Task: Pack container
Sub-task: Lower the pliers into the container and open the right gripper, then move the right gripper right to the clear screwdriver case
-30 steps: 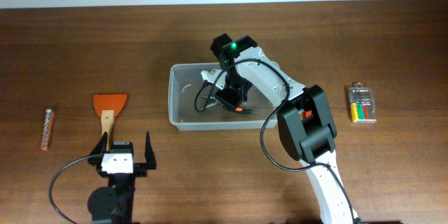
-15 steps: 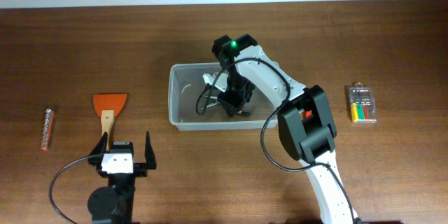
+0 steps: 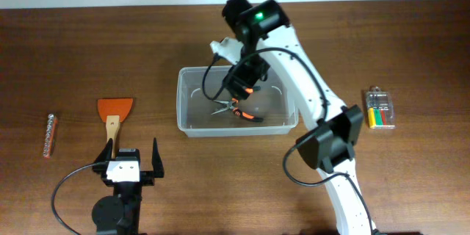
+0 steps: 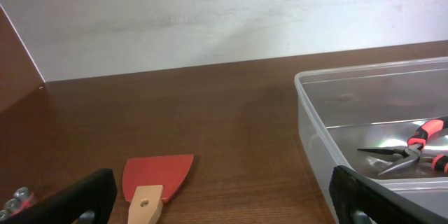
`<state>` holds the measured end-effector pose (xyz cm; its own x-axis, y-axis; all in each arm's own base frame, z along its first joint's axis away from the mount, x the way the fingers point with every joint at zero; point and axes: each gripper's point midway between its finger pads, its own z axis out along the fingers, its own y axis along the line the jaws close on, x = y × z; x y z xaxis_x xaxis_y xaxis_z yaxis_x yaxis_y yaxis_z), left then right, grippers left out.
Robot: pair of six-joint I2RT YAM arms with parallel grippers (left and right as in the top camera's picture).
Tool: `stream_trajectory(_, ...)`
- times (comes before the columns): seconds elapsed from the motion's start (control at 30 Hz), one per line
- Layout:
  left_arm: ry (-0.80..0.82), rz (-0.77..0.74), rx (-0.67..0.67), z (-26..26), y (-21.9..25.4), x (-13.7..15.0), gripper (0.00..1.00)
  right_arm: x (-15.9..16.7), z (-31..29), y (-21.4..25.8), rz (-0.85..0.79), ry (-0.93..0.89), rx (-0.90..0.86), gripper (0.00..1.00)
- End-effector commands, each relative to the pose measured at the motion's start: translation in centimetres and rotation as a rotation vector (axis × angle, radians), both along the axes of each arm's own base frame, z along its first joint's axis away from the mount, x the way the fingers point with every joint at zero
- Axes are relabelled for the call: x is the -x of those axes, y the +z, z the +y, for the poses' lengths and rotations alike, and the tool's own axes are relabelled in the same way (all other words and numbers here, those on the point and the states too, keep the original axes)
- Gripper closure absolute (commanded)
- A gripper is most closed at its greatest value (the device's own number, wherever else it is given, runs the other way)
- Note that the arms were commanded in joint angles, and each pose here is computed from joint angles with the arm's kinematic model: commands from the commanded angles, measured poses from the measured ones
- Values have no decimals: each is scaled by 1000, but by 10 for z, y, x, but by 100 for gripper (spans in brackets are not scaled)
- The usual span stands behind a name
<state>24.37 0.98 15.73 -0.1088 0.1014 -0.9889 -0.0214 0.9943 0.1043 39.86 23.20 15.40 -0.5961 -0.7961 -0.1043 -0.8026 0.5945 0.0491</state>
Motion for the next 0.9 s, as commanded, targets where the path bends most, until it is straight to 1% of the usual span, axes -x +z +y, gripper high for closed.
stream_trajectory(0.0,0,-3,9,0,-1,0,1,-19,-49,55,-173,-146,54,1)
stream_trajectory(0.13,0,-3,9,-1,-1,0,1,-29,-100,89,-258,-308,62,1)
stream_trajectory(0.27,0,-2,9,-1,-1,0,1,-26,-152,122,-314,-502,29,1)
stream_trajectory(0.37,0,-3,9,0,-1,0,1,-11,-188,140,-332,-588,27,1)
stream_trajectory(0.47,0,-3,9,-1,-1,0,1,16,-223,147,-315,-661,48,1)
stream_trajectory(0.53,0,-3,9,-1,-1,0,1,34,-242,145,-292,-655,61,1)
stream_trajectory(0.6,0,-2,9,-1,-1,0,1,42,-262,140,-290,-672,72,1)
stream_trajectory(0.73,0,-3,9,0,-1,0,1,39,-306,114,-261,-787,79,1)
stream_trajectory(0.87,0,-3,9,0,-1,0,1,39,-339,68,-155,-878,90,1)
